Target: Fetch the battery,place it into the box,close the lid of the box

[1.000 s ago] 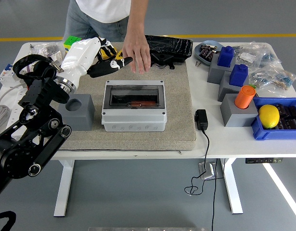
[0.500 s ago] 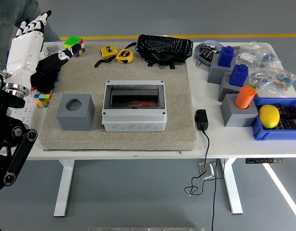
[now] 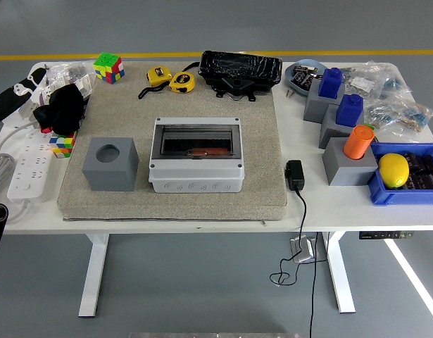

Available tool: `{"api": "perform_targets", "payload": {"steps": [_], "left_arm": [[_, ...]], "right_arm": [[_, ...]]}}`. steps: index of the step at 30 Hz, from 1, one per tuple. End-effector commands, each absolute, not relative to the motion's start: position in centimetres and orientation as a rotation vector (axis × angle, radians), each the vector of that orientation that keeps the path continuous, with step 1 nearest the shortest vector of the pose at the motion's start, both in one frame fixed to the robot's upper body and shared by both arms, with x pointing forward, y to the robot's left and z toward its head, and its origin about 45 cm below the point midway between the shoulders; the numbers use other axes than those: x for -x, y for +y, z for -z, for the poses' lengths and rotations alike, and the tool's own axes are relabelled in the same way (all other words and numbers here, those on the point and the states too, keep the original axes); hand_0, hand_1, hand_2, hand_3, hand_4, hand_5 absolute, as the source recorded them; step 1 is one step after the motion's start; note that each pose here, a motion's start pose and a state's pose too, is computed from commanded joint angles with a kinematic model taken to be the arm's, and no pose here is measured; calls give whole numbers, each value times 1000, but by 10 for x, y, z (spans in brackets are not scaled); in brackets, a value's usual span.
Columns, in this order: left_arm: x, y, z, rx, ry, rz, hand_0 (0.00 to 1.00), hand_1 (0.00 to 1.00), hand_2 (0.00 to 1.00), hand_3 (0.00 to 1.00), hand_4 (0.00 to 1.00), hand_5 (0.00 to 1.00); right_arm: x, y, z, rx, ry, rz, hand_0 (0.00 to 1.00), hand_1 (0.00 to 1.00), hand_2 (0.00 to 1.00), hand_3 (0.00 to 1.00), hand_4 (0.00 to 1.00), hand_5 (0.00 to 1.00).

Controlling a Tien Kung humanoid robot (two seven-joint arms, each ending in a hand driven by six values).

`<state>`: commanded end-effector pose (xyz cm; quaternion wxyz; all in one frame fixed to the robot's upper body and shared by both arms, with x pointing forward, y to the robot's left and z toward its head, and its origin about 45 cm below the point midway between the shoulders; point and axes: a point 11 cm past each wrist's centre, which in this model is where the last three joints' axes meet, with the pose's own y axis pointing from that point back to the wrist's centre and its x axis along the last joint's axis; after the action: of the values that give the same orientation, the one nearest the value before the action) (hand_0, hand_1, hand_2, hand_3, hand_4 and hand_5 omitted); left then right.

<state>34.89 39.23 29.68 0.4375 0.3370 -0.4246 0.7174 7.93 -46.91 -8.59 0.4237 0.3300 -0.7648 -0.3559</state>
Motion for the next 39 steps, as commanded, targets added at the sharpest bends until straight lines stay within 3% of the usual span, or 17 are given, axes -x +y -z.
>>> {"api": "perform_targets", "payload": {"steps": [11,39], "left_arm": [[-328,392,-265,-783,-916,-1824,998,998,998,998,998,998],[-316,396,-254,-843,-926,-1779,998,998,998,998,998,998]], "right_arm": [[-79,-467,87,-827,-1908,892,880,802,746,779,998,998],[-60,-466,91,-809,-1862,896,882,803,747,778,998,998]]}}
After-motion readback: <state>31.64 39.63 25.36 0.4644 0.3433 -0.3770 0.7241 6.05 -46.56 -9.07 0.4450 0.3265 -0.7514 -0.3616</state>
